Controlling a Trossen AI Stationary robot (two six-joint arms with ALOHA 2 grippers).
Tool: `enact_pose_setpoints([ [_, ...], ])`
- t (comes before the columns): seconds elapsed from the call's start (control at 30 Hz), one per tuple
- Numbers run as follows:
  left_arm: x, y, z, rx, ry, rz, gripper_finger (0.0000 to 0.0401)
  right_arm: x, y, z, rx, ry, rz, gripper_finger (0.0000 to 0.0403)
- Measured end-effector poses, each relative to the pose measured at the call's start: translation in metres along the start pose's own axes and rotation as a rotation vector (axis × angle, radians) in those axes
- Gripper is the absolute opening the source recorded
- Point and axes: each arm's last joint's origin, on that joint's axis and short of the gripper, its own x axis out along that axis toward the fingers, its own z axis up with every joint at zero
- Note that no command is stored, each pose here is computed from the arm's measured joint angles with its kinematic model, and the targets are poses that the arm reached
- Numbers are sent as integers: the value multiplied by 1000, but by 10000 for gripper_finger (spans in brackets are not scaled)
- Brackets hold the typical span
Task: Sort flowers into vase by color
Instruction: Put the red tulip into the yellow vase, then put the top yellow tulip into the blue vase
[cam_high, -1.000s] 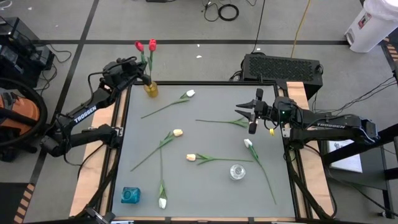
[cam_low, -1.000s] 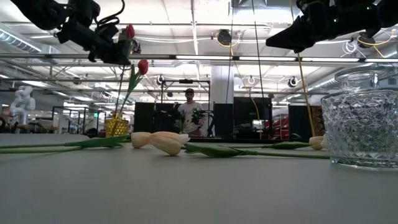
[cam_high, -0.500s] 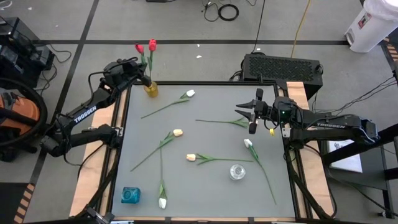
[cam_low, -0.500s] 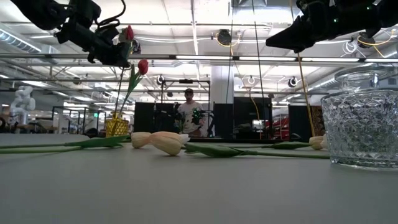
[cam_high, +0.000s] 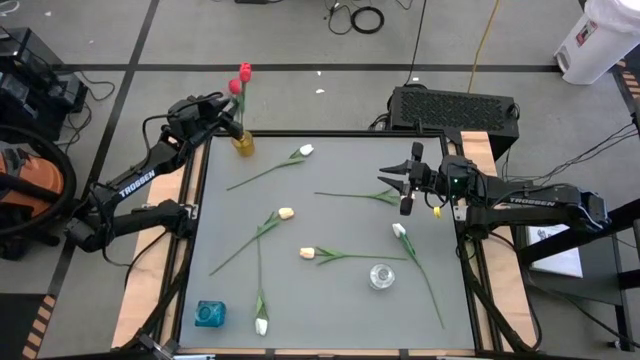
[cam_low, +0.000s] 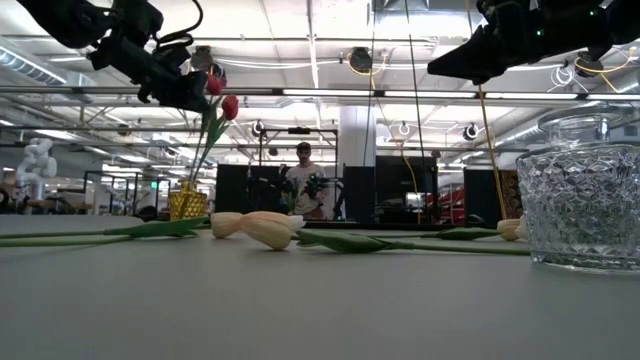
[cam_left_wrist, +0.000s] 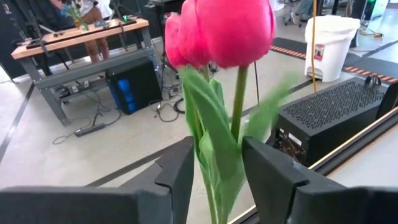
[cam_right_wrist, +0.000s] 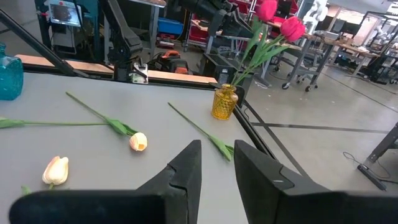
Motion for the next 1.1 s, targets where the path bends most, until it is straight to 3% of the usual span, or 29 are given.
enact_pose_setpoints([
  [0.4,-1,-1,-9,3,91,-11,144,0,0,0,0,0,0,86],
  [0.63,-16,-3,-5,5,89,-23,144,0,0,0,1,1,0,86],
  [0.87,-41,-14,5,-31,36,-89,144,0,0,0,6,1,0,86],
  [1.1,-53,-28,-1,-55,113,-181,144,0,0,0,8,1,0,86],
])
